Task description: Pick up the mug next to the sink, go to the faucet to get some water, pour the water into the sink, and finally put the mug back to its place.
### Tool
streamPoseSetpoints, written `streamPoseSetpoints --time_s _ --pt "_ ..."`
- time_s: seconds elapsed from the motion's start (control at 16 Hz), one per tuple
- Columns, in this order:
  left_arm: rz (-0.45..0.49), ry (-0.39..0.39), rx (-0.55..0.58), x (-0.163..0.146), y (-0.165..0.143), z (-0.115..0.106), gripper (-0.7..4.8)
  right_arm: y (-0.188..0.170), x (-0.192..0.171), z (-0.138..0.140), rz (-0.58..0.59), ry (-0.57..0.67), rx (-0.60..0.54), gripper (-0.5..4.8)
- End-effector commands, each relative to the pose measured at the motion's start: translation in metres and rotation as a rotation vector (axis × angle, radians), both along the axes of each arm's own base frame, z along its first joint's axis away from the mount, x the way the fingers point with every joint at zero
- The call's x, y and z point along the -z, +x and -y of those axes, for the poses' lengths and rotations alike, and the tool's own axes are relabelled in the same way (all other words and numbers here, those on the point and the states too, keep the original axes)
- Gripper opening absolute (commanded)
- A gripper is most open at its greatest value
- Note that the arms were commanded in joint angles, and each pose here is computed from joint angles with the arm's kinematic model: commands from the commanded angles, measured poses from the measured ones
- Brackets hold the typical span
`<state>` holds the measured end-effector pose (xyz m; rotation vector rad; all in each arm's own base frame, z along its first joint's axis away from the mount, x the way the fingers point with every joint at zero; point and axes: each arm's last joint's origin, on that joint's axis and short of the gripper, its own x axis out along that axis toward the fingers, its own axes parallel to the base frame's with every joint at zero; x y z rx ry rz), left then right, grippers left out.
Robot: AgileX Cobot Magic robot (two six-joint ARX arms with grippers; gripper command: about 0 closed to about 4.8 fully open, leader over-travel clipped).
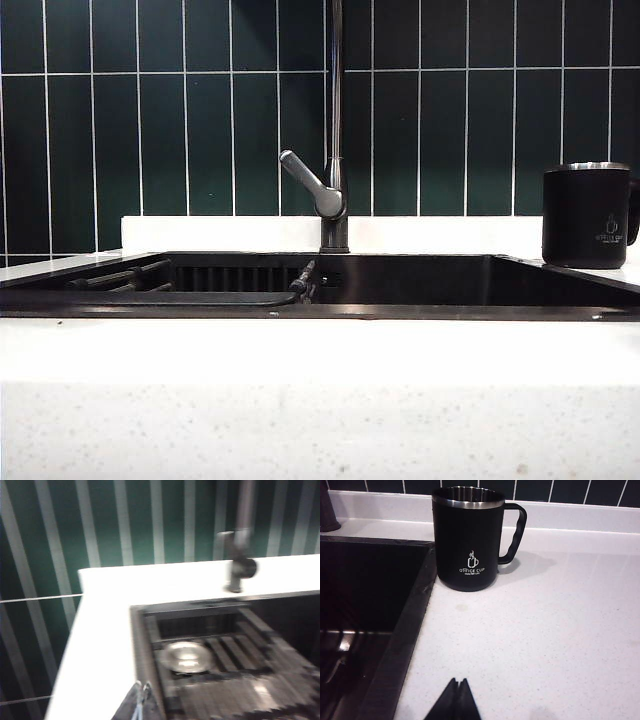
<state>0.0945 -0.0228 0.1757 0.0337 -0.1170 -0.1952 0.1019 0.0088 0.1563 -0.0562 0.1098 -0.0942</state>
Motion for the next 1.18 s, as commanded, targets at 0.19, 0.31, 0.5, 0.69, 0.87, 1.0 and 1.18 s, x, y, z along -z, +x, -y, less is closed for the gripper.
streamPoseSetpoints --time_s 0.19,0.31,0.5,0.69,0.87,1.0,1.18 --pt "0.017 -0.007 -0.095 -0.0023 0.0017 -0.0117 -0.06 0.0003 0.0006 0.0001 0.008 0.0 0.003 -0.05" --pt "0.019 -0.004 -0.115 -0.0025 0.002 -0.0149 -0.06 0.0003 0.0006 0.0001 0.009 0.0 0.002 -0.05" --pt "0.016 0.0 -0.115 -0.0021 0.0022 -0.0163 -0.06 0.0003 0.0006 0.0001 0.009 0.0 0.002 -0.05" --pt "0.016 0.0 -0.115 -0.0021 0.0022 -0.0163 -0.06 0.0003 0.0006 0.0001 0.009 0.0 0.003 -0.05" --pt "0.016 0.0 -0.115 -0.0021 0.0022 -0.0163 -0.06 0.0003 0.0006 0.0001 0.009 0.0 0.003 -0.05" --pt "0.016 0.0 -0.115 -0.0021 0.0022 -0.0163 -0.06 0.0003 0.0006 0.0001 0.009 0.0 0.003 -0.05" --pt "0.016 0.0 -0.114 -0.0021 0.0022 -0.0163 -0.06 -0.0018 -0.0024 0.0005 0.045 0.006 0.003 -0.05"
